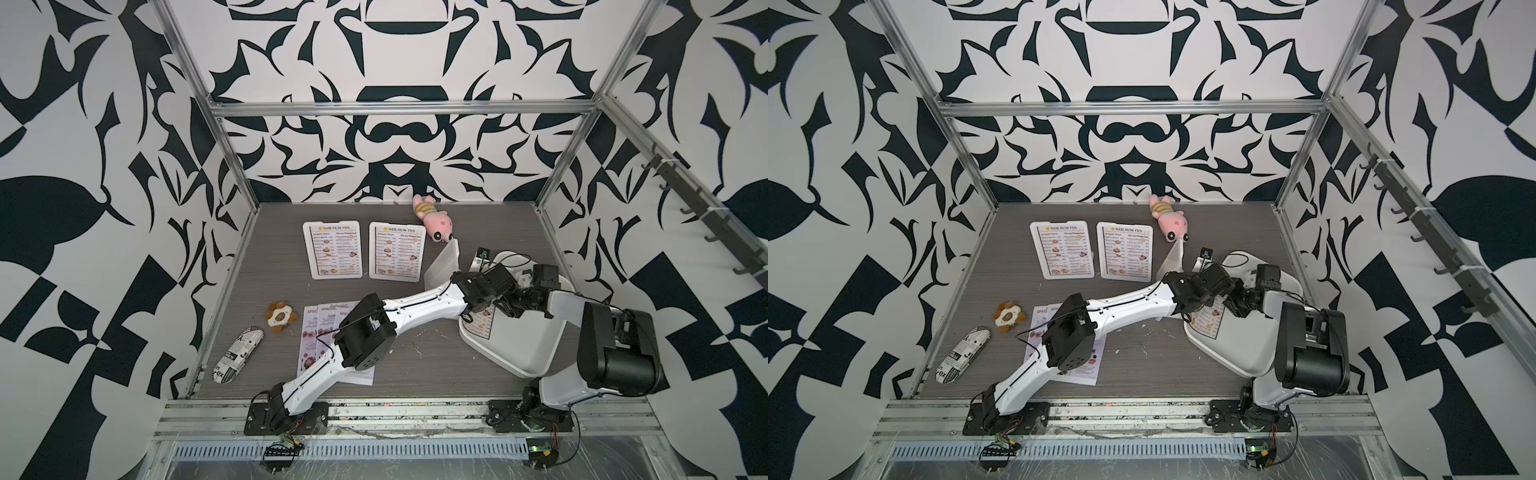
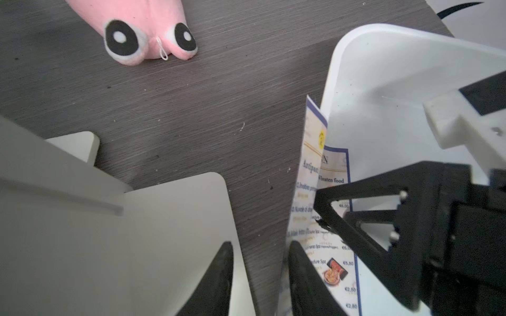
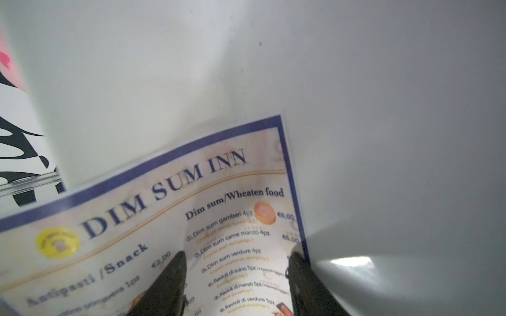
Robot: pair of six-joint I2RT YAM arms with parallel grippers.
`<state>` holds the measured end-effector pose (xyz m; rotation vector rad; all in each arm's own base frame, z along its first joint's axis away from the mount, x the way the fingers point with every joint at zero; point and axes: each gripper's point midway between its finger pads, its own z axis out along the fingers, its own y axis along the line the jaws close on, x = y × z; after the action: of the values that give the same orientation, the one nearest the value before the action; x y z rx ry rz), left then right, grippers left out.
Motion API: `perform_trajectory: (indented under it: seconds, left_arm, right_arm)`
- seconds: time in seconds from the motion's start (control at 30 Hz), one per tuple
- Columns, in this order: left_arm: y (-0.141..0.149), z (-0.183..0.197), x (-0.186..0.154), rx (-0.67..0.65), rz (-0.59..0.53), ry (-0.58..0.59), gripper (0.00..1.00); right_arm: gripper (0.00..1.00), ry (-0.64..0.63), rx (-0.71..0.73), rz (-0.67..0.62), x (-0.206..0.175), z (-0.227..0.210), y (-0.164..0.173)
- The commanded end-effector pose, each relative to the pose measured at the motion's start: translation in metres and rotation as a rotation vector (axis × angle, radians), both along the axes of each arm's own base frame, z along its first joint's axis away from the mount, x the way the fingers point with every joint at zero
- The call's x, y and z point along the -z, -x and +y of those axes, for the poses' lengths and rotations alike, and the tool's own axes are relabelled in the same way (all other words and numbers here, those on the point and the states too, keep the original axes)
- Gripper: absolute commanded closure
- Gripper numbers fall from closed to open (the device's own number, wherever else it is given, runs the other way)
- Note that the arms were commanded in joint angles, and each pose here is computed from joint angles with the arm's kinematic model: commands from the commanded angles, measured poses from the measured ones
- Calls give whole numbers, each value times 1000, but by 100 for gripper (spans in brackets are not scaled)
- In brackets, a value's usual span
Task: Replace the menus in the menu holders
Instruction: Pick up the menu from the storage box.
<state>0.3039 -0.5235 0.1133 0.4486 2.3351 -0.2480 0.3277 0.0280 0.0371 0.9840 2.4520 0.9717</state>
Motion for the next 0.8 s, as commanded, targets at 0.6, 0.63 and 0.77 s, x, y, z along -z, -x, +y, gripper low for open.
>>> perform_trajectory:
  seconds: [0.6, 0.63, 0.77]
  left_arm:
    - [4, -17, 10, 45, 74, 56, 84]
    - [4, -17, 10, 47, 74, 58, 86]
    - [5, -18, 7, 56, 72, 62, 94]
  right_arm:
    - [42, 32, 14, 44, 8, -7, 4]
    - [43, 32, 14, 44, 7, -7, 4]
    - [42, 34, 12, 43, 6, -7, 5]
